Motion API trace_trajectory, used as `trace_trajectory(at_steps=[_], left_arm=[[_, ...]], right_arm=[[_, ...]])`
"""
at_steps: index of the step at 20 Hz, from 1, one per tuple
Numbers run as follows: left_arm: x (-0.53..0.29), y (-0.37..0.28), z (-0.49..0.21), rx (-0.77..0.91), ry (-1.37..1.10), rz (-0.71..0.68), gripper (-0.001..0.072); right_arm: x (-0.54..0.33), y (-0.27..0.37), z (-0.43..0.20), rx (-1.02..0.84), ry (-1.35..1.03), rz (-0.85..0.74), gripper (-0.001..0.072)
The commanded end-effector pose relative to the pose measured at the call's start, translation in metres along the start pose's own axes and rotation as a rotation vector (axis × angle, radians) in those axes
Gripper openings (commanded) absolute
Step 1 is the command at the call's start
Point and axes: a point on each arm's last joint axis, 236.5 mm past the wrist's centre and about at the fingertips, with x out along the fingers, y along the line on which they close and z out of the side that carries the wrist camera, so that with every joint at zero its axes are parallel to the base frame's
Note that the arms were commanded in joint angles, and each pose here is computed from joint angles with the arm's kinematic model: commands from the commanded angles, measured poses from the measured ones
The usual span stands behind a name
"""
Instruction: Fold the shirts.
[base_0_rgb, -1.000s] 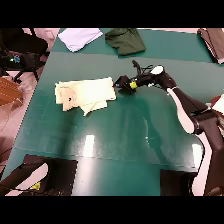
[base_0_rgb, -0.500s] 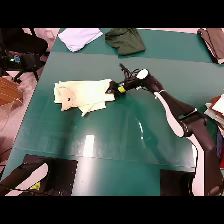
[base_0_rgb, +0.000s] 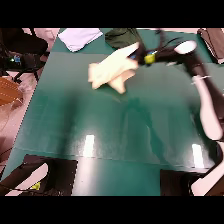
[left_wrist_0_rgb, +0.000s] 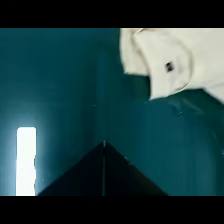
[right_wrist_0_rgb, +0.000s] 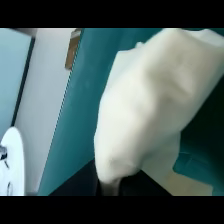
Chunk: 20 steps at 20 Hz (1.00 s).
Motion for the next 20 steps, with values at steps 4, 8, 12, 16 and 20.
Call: trace_trajectory(at_steps=[4,8,12,16,20], left_arm=[[0.0,-0.005,0.001,-0.022,-0.005,-0.02,0.003],[0.0,-0.005,0.005,-0.045,-0.02,-0.021,0.003],[-0.001,-0.006,0.01,-0.053,-0.043,-0.025,0.003],[-0.001,-0.011,0.017,-0.084,-0.069,-0.05,0.003],[-0.002,-0.013,0.023,-0.101,-0.097,-0.061,0.003]], right_arm=[[-0.243,-0.004,0.094,0.103,-0.379,-0.148,0.0017],[-0.384,-0.04,0.096,0.301,-0.583,-0.242,0.0017],[-0.502,-0.077,0.059,0.499,-0.758,-0.339,0.0017],[-0.592,-0.109,-0.003,0.652,-0.898,-0.427,0.0018],[-0.648,-0.119,-0.064,0.739,-0.938,-0.496,0.0018]])
